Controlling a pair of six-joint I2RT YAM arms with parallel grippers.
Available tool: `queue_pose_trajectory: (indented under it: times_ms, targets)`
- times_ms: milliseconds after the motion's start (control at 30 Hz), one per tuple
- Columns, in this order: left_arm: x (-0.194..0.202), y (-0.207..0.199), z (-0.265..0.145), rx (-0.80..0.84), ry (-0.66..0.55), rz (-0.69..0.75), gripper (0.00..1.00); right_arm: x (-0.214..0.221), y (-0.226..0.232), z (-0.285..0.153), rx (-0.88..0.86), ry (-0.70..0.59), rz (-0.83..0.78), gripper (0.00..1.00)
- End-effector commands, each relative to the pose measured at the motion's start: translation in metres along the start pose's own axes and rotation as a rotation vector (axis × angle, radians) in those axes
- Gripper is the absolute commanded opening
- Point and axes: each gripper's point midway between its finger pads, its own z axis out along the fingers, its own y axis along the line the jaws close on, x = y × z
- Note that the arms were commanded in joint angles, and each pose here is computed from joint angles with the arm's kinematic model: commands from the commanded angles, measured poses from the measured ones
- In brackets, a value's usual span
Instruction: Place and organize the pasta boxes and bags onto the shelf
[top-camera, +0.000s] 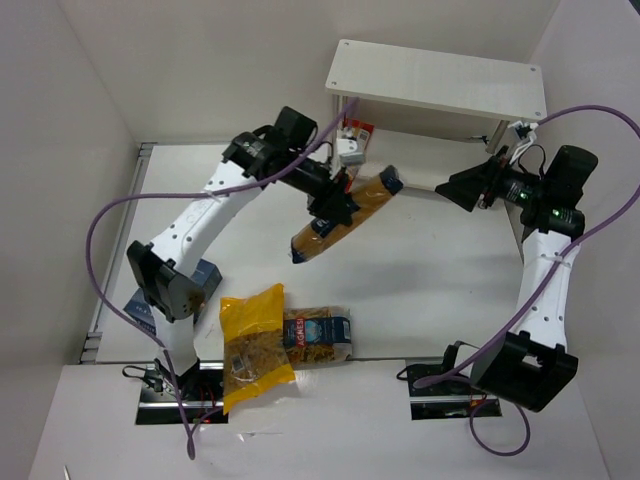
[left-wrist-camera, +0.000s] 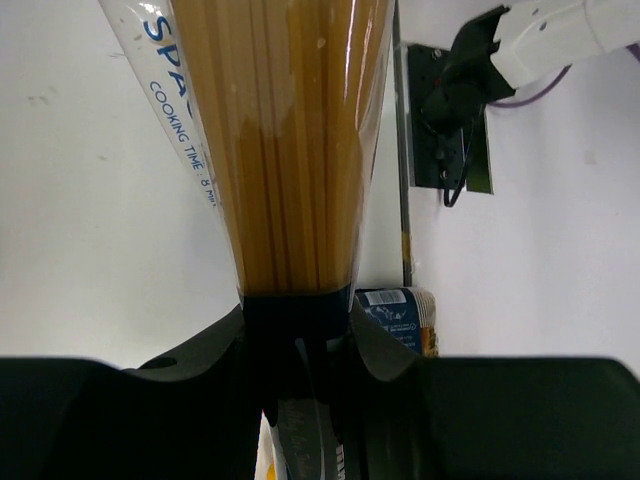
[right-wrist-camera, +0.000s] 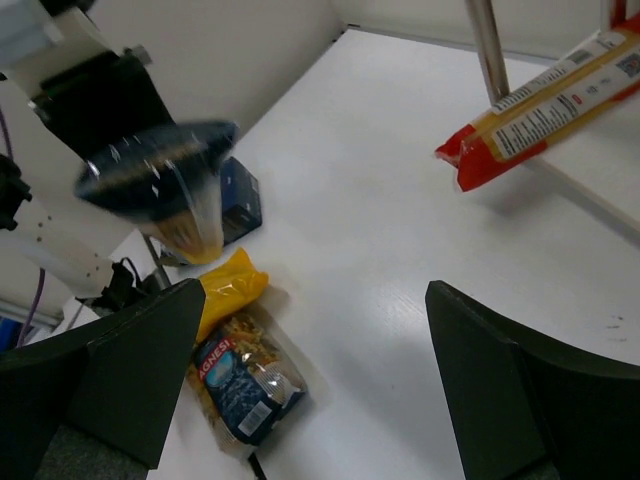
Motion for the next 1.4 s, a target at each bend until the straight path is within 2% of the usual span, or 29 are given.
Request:
queue_pose_trajectory:
  times_ms: [0, 33, 200, 267, 367, 500, 833, 1033, 1367]
  targets:
    - [-0.015, 0.001, 0.021, 0.000, -0.011, 0.119, 0.00, -0.007, 0.025, 0.003, -0.083, 0.016, -0.064, 1.00]
    - [-0.008, 0.009, 0.029, -0.020, 0.018, 0.117, 0.00, 0.000, 0.024, 0.005, -0.071, 0.031, -0.033, 1.00]
    - [0.012, 0.064, 0.029, -0.286, 0.125, 0.164, 0.00, 0.035, 0.018, 0.023, 0.019, 0.162, -0.130, 1.00]
    - [0.014, 0.071, 0.031, -0.336, 0.144, 0.176, 0.00, 0.048, 0.015, 0.024, 0.019, 0.195, -0.089, 1.00]
    - [0.009, 0.085, 0.024, -0.443, 0.151, 0.193, 0.00, 0.067, 0.027, 0.037, -0.068, 0.237, -0.049, 1.00]
    - [-0.002, 0.079, 0.026, -0.434, 0.116, 0.187, 0.00, 0.085, 0.027, 0.049, -0.143, 0.268, 0.031, 1.00]
    - [-0.013, 0.041, 0.041, -0.299, 0.088, 0.200, 0.00, 0.064, 0.040, 0.061, -0.308, 0.217, 0.129, 1.00]
    - [-0.017, 0.030, 0.039, -0.285, 0.079, 0.211, 0.00, 0.056, 0.042, 0.064, -0.343, 0.214, 0.178, 1.00]
    - [-0.029, 0.012, 0.035, -0.302, 0.076, 0.258, 0.00, 0.071, 0.028, 0.068, -0.327, 0.229, 0.224, 1.00]
